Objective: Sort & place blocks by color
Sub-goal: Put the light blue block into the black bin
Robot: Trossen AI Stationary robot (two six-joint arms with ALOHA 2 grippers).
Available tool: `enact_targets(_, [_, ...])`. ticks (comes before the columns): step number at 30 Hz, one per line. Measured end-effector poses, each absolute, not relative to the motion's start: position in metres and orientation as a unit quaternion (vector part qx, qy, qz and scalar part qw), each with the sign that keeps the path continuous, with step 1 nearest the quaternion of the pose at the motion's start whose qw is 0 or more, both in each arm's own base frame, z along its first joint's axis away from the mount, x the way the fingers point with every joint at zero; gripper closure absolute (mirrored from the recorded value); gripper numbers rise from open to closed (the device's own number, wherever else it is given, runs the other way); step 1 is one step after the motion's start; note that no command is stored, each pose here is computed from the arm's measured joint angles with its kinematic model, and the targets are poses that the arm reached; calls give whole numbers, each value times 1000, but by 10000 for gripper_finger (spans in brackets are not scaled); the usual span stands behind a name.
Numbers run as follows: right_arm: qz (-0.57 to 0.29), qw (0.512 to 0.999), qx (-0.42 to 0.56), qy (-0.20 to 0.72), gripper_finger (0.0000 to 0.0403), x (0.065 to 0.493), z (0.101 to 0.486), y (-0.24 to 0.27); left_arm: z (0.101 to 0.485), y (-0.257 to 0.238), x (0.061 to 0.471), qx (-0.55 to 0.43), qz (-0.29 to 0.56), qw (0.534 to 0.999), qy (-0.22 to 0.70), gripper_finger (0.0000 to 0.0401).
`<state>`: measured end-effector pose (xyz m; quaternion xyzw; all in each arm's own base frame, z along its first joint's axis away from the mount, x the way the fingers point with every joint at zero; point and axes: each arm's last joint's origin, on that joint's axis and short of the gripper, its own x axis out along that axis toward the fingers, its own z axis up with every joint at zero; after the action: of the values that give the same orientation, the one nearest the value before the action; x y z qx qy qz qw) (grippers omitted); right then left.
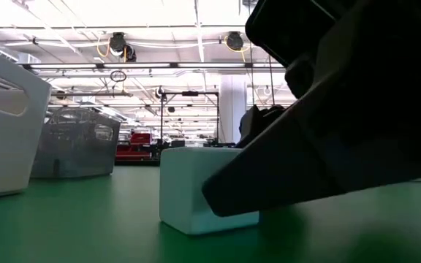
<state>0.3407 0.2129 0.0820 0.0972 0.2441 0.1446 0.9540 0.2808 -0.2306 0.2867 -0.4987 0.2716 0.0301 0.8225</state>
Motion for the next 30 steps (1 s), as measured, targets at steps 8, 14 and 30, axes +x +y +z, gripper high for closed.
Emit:
enact_targets(8, [121, 957, 110, 239, 213, 342, 82, 211, 286, -230, 281, -492, 32, 825, 275, 160])
enact_targets(14, [101, 953, 155, 240, 288, 344, 83, 208, 286, -230, 281, -485, 29, 830, 275, 160])
enact_targets(30, [10, 975, 31, 221, 288, 337, 174, 166, 287, -206, 298, -469, 78, 850, 228, 160])
